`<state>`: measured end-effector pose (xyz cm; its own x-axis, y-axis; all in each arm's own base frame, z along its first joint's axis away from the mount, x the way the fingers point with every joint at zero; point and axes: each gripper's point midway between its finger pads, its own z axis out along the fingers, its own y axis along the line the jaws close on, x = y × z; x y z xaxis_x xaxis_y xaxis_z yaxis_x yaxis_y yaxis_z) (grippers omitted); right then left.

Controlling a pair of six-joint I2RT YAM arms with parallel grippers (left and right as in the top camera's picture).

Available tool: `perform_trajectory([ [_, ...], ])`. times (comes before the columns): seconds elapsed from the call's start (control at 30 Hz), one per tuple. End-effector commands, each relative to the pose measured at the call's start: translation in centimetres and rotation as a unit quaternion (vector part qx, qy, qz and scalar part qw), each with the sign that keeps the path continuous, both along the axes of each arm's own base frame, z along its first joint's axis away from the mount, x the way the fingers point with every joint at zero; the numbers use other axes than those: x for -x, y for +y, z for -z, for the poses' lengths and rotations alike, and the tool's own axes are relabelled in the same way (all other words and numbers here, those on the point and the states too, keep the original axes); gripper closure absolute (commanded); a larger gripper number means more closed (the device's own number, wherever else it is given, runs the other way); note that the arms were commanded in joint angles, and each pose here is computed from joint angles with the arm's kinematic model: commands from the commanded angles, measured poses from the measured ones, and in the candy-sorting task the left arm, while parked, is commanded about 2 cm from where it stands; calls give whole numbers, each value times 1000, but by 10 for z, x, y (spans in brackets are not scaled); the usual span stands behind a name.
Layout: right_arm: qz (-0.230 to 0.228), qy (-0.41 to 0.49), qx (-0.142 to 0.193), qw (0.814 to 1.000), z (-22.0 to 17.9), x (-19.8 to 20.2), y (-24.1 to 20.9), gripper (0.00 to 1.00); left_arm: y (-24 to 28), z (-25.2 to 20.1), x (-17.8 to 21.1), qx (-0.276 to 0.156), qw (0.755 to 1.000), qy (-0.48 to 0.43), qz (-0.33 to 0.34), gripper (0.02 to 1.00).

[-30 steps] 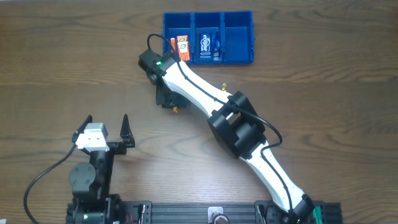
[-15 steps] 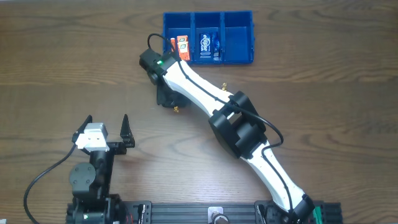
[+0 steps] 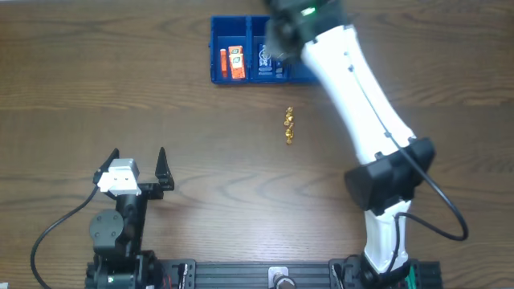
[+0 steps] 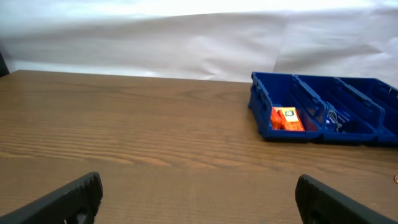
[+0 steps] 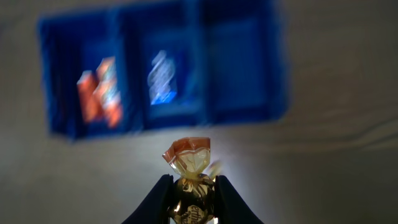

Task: Sort Candies Into Trays

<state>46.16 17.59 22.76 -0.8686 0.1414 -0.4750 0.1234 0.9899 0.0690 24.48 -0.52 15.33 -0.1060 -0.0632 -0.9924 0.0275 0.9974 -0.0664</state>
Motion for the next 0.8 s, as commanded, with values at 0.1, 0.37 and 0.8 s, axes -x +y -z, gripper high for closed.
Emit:
perform_trajectory([
  [0.1, 5, -15, 50, 999, 24, -41, -44, 842, -2, 16, 1, -4, 1000, 25, 6, 20],
  [0.37, 1, -12, 52, 999, 60, -70, -50, 844, -2, 16, 1, -4, 1000, 25, 6, 23],
  [0.8, 3, 3, 57, 998, 104, -88, -50, 840, -2, 16, 1, -4, 1000, 25, 6, 23],
])
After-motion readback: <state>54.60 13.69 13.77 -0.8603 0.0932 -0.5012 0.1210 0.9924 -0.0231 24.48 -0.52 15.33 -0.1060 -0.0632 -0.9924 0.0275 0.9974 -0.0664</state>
